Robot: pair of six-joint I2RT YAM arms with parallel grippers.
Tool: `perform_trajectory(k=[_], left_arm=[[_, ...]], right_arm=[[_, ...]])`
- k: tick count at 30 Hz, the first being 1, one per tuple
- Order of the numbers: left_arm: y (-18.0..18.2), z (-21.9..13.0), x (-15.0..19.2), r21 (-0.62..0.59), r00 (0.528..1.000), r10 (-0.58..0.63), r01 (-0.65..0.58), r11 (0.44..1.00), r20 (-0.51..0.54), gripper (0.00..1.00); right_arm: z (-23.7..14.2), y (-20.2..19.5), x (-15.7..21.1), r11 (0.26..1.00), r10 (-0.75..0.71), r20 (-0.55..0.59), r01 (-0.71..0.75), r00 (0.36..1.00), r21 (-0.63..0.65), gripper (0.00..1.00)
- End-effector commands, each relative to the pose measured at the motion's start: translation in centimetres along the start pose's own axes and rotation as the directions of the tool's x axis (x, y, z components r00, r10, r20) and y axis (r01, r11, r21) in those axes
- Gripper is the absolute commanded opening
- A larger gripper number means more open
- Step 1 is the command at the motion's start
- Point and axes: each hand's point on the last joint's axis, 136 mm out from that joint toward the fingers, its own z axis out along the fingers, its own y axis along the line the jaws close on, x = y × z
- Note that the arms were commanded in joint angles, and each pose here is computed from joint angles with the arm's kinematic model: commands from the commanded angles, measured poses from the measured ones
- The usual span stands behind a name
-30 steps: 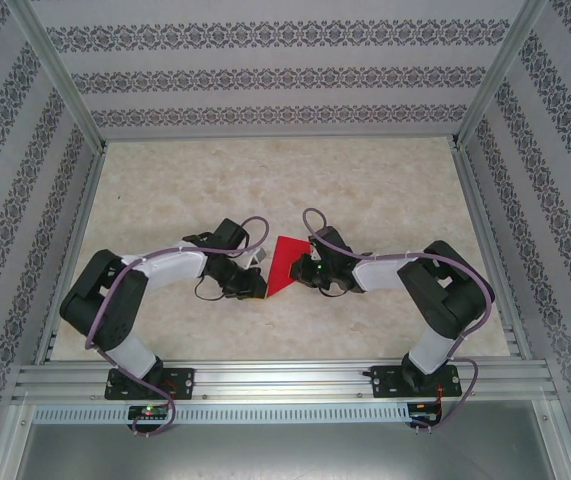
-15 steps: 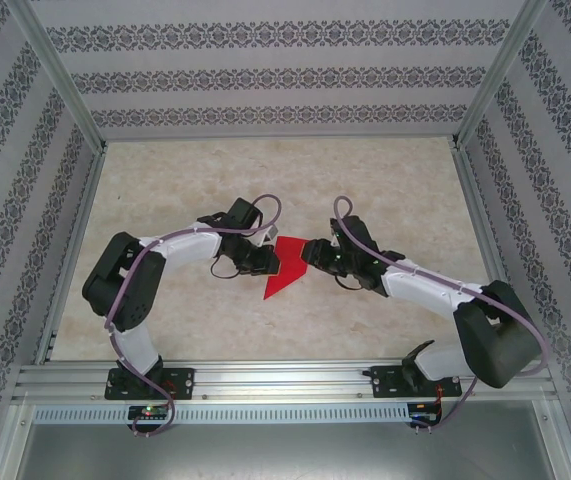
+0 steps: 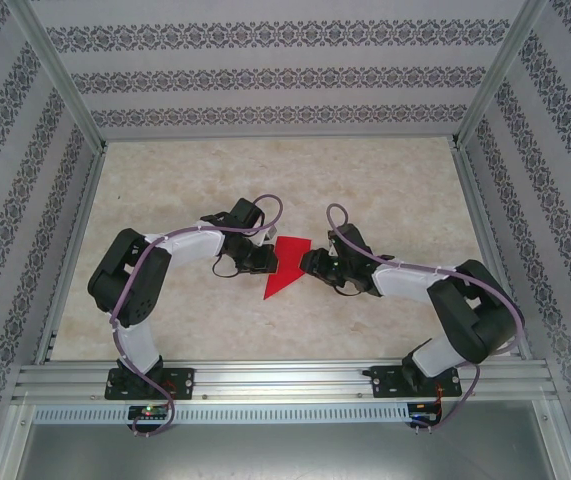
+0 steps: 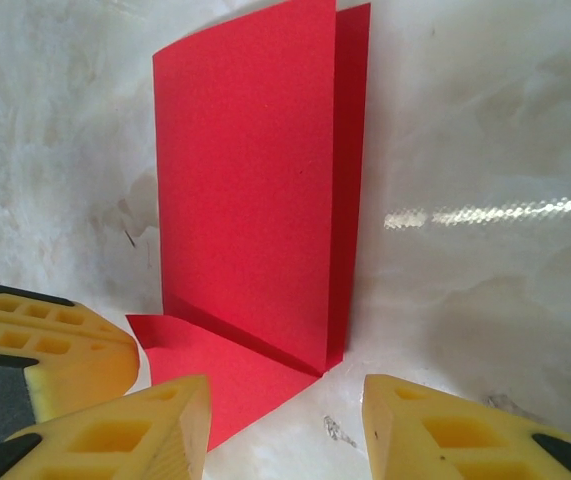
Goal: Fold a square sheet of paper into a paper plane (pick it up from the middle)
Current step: Third fold the triangle at the center of the table.
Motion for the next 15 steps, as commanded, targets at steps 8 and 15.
perform_trajectory(k=[8,15], left_arm=[[1.0,0.5,-0.4,-0.033,1.0,0.002,-0.002,0.999,-0.002,0.11],[1.5,0.9,-0.3,-0.043,1.0,0.0,-0.001,0.999,-0.011,0.1]], right_arm=[[1.6,2.2,0.0,0.997,-0.011,-0.028,0.009,1.0,-0.072,0.44],[2.0,3.0,-0.1,0.995,-0.024,-0.036,0.02,0.999,-0.097,0.41]])
